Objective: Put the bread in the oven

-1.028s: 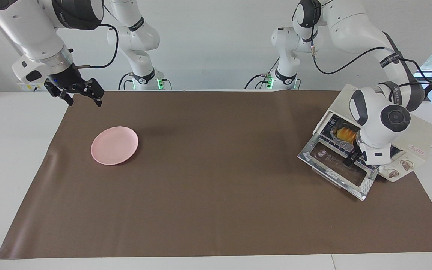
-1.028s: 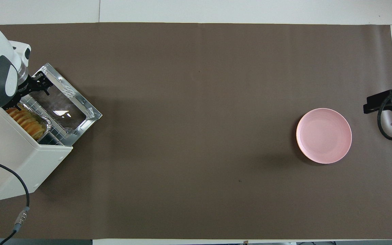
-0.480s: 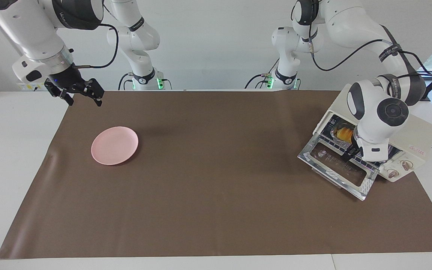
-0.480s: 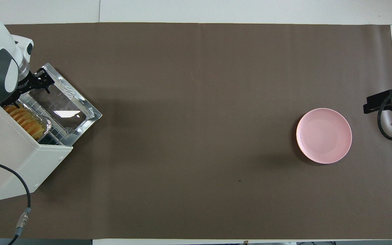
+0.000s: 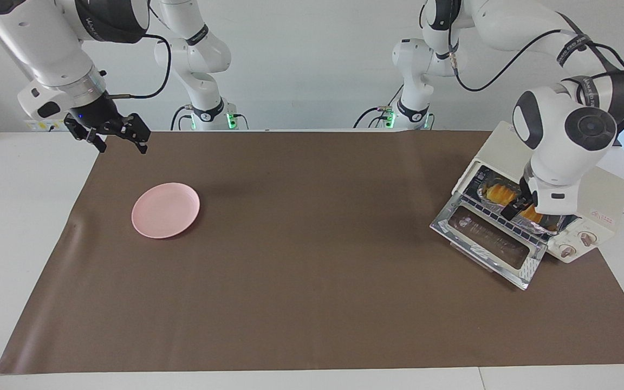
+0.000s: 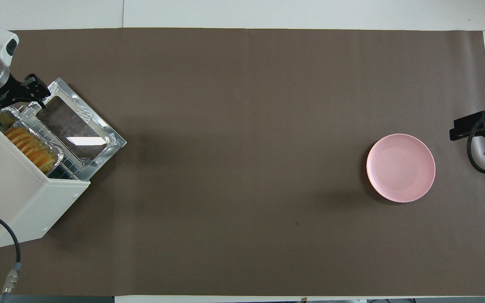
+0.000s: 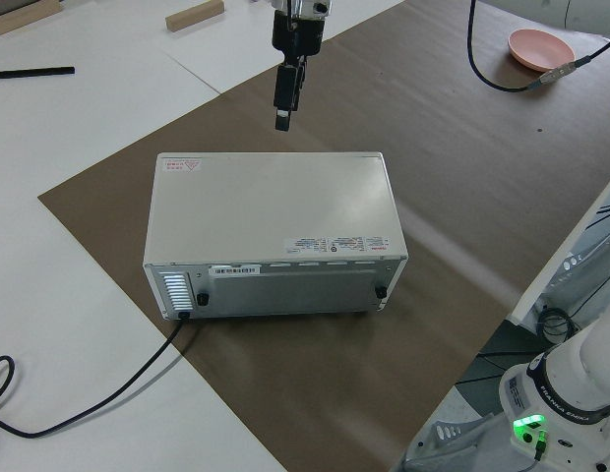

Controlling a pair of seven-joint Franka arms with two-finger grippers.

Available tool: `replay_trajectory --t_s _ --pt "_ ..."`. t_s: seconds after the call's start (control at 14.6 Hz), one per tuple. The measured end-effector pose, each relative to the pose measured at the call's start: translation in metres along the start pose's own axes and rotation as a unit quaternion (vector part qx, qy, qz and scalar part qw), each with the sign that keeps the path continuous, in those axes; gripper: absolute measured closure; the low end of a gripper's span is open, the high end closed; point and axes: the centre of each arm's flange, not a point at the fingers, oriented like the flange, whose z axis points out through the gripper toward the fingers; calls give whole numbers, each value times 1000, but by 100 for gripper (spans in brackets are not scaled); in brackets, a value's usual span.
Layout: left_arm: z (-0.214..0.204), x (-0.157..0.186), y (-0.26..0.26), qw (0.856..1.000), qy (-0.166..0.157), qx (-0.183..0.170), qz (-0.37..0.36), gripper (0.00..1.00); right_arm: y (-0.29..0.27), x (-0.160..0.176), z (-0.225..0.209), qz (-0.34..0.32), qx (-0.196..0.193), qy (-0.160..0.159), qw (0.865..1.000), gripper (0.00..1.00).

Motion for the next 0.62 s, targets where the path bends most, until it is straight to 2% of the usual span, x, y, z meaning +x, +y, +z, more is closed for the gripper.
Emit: replay_trajectory --t_s 0.34,0.62 --pt "-41 -16 -48 998 -8 -21 64 0 0 0 0 0 0 0 1000 0" --pt "-57 -32 -87 995 -20 -42 91 0 0 0 0 0 0 0 1000 0"
